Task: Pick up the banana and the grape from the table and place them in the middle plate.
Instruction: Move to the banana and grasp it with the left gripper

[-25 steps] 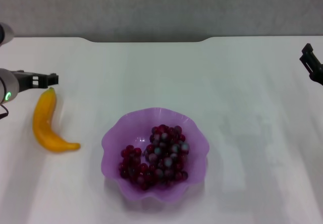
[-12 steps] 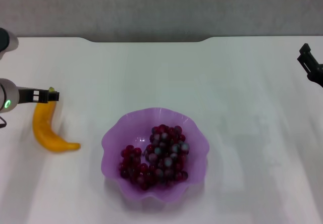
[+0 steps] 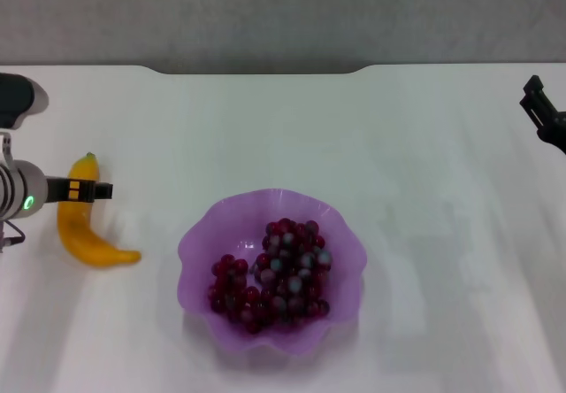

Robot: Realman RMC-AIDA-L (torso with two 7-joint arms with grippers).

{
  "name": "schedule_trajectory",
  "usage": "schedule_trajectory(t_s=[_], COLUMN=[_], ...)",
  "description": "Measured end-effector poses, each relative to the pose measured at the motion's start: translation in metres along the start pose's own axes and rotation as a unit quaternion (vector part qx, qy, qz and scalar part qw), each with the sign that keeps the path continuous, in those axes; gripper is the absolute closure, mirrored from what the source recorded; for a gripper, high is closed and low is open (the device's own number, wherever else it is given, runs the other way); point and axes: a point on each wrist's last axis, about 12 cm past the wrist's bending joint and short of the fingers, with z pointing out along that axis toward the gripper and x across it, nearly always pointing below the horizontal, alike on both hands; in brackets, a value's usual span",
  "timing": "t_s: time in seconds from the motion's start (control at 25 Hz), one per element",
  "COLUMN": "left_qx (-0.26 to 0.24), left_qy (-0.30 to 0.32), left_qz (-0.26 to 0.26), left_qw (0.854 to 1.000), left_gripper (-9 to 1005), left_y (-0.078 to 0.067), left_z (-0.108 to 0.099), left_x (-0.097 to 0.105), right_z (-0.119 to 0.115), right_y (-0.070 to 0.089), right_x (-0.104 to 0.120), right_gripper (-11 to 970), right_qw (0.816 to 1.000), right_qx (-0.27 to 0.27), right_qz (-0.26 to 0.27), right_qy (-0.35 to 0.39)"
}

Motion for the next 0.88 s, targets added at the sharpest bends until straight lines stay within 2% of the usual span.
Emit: schedule_trajectory(t_s=[0.68, 0.88], left_qx=[-0.013, -0.014], left_qy=[-0.01, 0.004], left_qz=[-0.011, -0.013], left_qw=[1.0, 1.0], left_gripper=[128, 129], left_y=[0.004, 0.004], left_z=[0.011, 0.014], left_x=[0.013, 0.02], right_z=[0.0, 0.001], right_y=[0.004, 0.004], right_x=[0.001, 0.0], right_gripper=[68, 68], right_qw=[1.0, 1.0], right_qx=[-0.008, -0.008], right_qz=[-0.001, 0.0], right_qy=[0.001, 0.0])
